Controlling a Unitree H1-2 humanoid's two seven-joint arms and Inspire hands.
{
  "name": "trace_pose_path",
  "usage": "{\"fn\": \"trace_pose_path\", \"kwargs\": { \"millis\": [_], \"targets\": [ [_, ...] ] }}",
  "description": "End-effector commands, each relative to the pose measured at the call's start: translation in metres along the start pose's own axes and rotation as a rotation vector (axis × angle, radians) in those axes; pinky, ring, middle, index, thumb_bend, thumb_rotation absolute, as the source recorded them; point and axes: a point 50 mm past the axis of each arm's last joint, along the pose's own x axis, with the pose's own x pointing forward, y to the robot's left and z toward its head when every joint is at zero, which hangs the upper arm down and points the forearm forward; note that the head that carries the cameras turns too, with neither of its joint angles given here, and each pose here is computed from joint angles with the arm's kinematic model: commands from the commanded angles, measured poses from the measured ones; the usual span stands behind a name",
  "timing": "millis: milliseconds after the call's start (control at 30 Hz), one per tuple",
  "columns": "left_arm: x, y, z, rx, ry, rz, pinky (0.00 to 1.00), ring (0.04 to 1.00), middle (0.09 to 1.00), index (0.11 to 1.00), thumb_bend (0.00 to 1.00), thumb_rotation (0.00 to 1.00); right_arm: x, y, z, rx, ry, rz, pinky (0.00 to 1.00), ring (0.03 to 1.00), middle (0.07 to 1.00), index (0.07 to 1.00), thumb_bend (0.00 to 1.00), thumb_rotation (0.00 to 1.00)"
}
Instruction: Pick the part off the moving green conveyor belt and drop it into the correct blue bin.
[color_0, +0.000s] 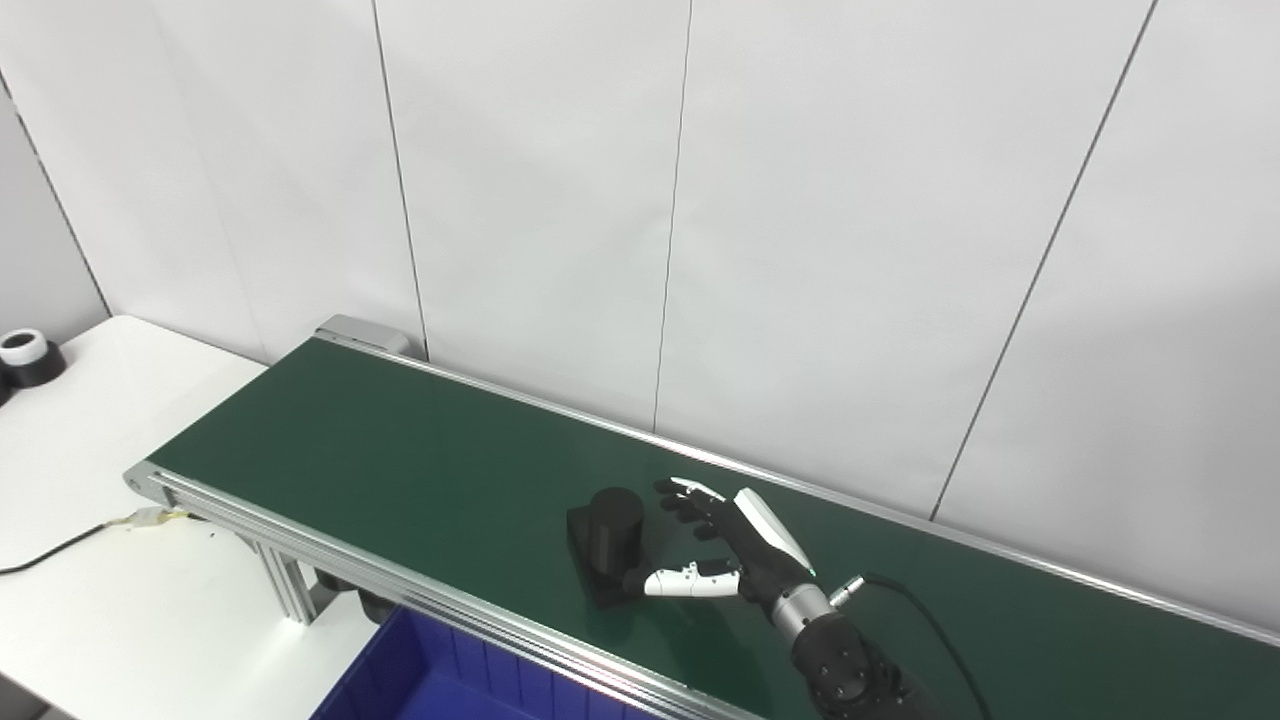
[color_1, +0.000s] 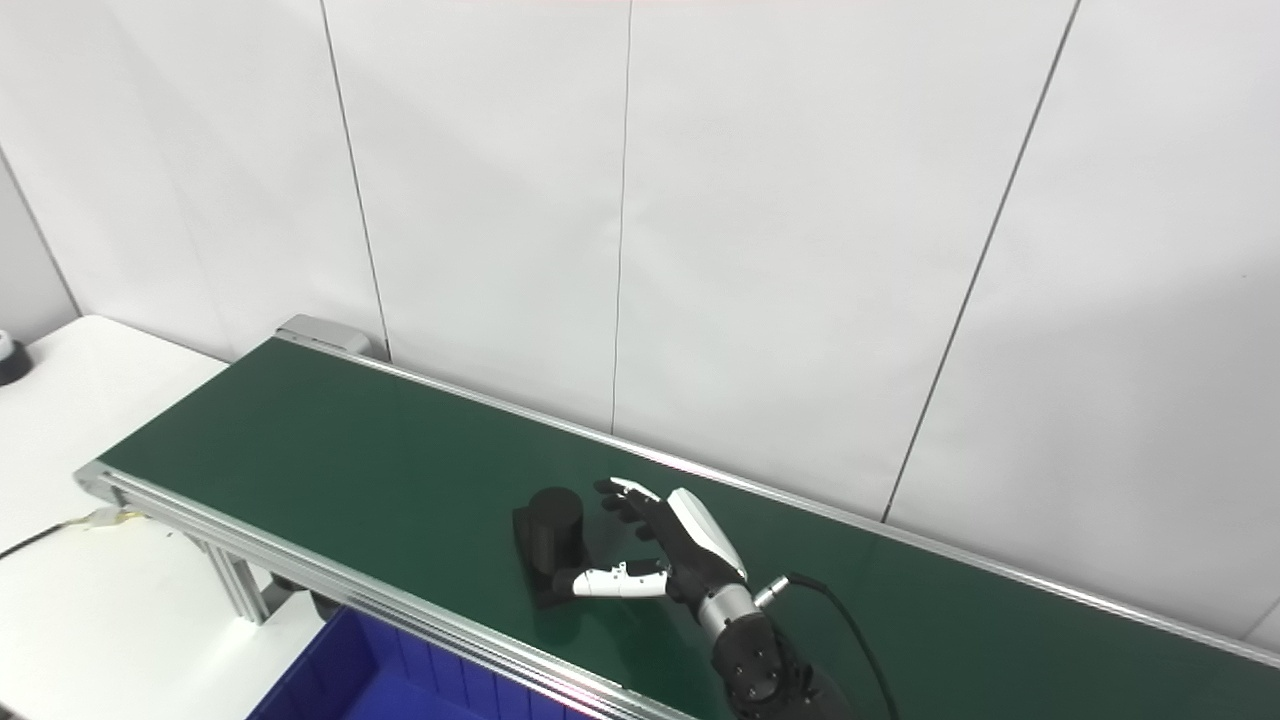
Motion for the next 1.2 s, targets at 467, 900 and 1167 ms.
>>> {"fn": "trace_pose_path", "kwargs": {
  "millis": [467, 900, 1167],
  "targets": [
    [-0.004, -0.025, 0.014, -0.016, -0.064, -0.103, 0.64, 0.752, 0.815, 0.787, 0.93, 0.03, 0.015, -0.011, 0.026, -0.027, -0.036, -0.073, 0.78, 0.840, 0.836, 0.866, 0.79, 0.35],
    [-0.005, -0.028, 0.012, 0.009, -0.062, -0.084, 0.66, 0.756, 0.802, 0.789, 0.97, 0.06, 0.014, -0.008, 0.024, -0.007, -0.043, -0.106, 0.77, 0.824, 0.823, 0.848, 0.80, 0.29],
    [-0.004, -0.030, 0.013, 0.010, -0.063, -0.086, 0.65, 0.731, 0.775, 0.743, 0.96, 0.09, 0.014, -0.004, 0.027, -0.008, -0.070, -0.127, 0.76, 0.805, 0.807, 0.833, 0.79, 0.24]
  ]
}}
